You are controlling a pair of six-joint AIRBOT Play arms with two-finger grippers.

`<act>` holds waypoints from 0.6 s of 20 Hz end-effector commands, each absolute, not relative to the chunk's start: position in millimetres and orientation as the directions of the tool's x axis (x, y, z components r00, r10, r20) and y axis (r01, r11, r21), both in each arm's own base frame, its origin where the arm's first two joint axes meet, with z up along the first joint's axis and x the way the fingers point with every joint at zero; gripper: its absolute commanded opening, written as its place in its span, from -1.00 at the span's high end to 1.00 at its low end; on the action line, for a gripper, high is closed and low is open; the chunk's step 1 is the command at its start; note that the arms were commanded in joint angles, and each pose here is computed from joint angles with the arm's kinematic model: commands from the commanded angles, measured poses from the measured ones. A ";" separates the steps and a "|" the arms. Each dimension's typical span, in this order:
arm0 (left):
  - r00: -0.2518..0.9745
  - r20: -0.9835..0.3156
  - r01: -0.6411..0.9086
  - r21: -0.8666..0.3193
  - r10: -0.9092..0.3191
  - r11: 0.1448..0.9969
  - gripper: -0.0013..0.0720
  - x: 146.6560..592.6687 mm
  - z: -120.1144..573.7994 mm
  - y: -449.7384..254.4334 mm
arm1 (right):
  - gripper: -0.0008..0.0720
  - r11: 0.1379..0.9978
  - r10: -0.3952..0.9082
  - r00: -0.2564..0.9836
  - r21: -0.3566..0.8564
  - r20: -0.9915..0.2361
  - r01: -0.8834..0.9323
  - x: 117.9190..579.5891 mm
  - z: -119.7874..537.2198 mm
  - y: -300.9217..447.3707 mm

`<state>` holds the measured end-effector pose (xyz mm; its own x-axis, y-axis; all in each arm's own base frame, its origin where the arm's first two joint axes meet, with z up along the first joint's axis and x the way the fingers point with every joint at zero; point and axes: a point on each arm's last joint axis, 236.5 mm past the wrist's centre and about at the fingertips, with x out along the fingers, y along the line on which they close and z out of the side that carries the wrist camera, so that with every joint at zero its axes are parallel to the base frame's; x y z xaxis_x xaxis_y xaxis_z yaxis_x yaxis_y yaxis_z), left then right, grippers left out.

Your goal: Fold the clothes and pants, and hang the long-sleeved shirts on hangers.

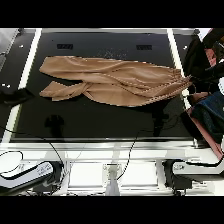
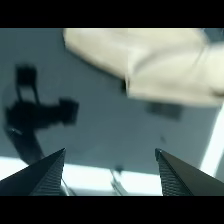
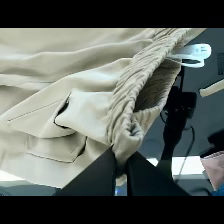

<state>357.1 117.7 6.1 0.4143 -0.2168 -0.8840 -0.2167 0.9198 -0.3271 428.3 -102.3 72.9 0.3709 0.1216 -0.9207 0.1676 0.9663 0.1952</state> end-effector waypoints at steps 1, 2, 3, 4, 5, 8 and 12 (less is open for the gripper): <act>0.335 -0.864 -0.253 -0.467 -0.376 0.847 -0.67 330.6 -43.7 73.1 | 0.88 0.968 0.117 0.371 0.189 -0.921 0.163 428.4 73.2 -102.8; 0.361 -0.839 -0.278 -0.514 -0.408 0.811 -0.67 334.7 -53.9 62.7 | 0.88 0.969 0.114 0.379 0.188 -0.918 0.163 430.2 73.7 -103.6; 0.402 -0.821 -0.309 -0.539 -0.406 0.784 -0.67 342.7 -61.5 60.7 | 0.88 0.969 0.111 0.386 0.186 -0.916 0.164 431.8 74.4 -104.3; 0.441 -0.811 -0.339 -0.547 -0.384 0.766 -0.67 352.1 -69.7 62.4 | 0.88 0.969 0.108 0.393 0.185 -0.913 0.164 433.5 74.9 -105.1; 0.459 -0.812 -0.354 -0.539 -0.360 0.764 -0.67 358.7 -77.4 64.4 | 0.88 0.969 0.106 0.397 0.184 -0.912 0.165 434.3 75.3 -105.4; 0.500 -0.802 -0.377 -0.541 -0.326 0.752 -0.67 382.2 -92.6 59.6 | 0.88 0.969 0.104 0.402 0.183 -0.910 0.165 435.6 75.8 -106.0; 0.579 -0.782 -0.428 -0.533 -0.232 0.730 -0.31 415.7 -106.6 63.1 | 0.88 0.969 0.100 0.411 0.182 -0.906 0.165 437.6 76.6 -106.9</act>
